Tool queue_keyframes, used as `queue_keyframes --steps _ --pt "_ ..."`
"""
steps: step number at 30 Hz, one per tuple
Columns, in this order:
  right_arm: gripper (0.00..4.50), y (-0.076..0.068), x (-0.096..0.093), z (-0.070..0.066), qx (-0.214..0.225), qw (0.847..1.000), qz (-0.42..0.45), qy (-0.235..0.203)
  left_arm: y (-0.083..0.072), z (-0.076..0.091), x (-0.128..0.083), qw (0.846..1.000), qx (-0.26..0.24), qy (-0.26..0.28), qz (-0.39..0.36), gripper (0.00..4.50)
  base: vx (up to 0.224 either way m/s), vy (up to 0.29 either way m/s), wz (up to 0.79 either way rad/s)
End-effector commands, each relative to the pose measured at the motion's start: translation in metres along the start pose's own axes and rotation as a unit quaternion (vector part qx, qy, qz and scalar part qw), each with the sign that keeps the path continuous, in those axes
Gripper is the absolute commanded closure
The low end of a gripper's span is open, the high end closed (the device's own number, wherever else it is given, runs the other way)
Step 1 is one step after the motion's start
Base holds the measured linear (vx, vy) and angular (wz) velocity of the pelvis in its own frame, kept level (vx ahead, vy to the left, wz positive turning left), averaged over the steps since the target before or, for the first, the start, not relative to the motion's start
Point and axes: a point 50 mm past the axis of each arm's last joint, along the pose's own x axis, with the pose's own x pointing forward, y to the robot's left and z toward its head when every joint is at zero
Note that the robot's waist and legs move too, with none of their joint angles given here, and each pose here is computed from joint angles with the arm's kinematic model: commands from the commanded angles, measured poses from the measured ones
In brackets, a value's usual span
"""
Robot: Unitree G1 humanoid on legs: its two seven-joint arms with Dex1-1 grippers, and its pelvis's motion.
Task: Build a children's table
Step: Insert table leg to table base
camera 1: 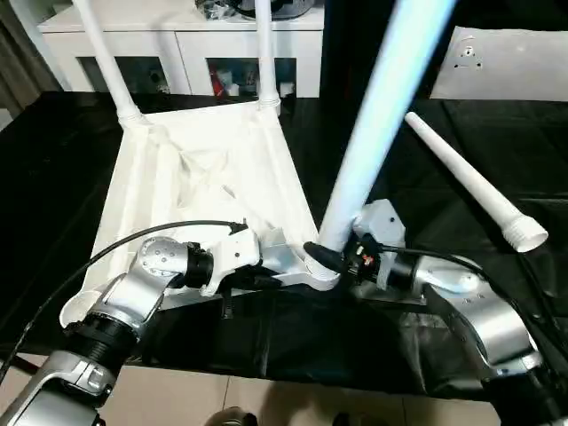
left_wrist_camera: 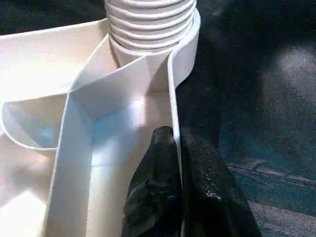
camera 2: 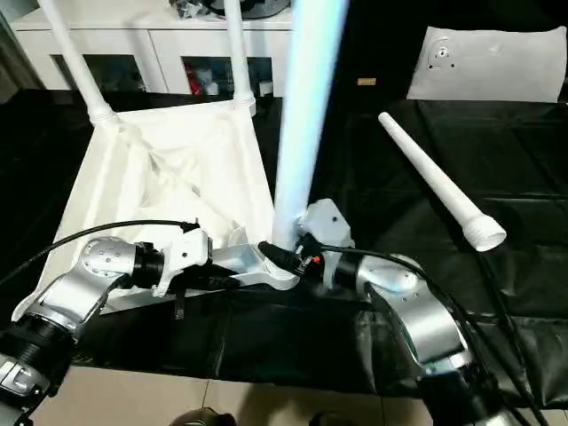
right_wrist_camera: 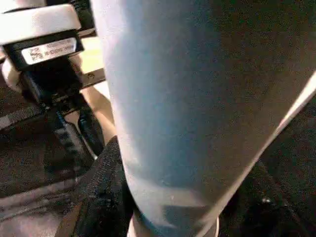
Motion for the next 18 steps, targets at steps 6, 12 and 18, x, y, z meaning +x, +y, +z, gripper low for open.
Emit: queue_keyframes --steps 6,12,18 --pt "2.61 0.028 -0.004 -0.045 0.080 0.985 0.122 0.097 0.020 0.028 -0.002 0.996 0.078 -0.008 -0.034 4.50 0.000 0.000 0.00" --pt "2.61 0.038 -0.005 -0.047 0.085 0.982 0.136 0.101 0.032 0.032 -0.006 0.996 0.083 0.000 -0.021 4.50 0.000 0.000 0.00" --pt "2.61 0.030 0.001 -0.048 0.067 0.990 0.081 0.092 0.033 0.022 -0.012 0.999 0.053 0.007 0.004 4.50 0.000 0.000 0.00"
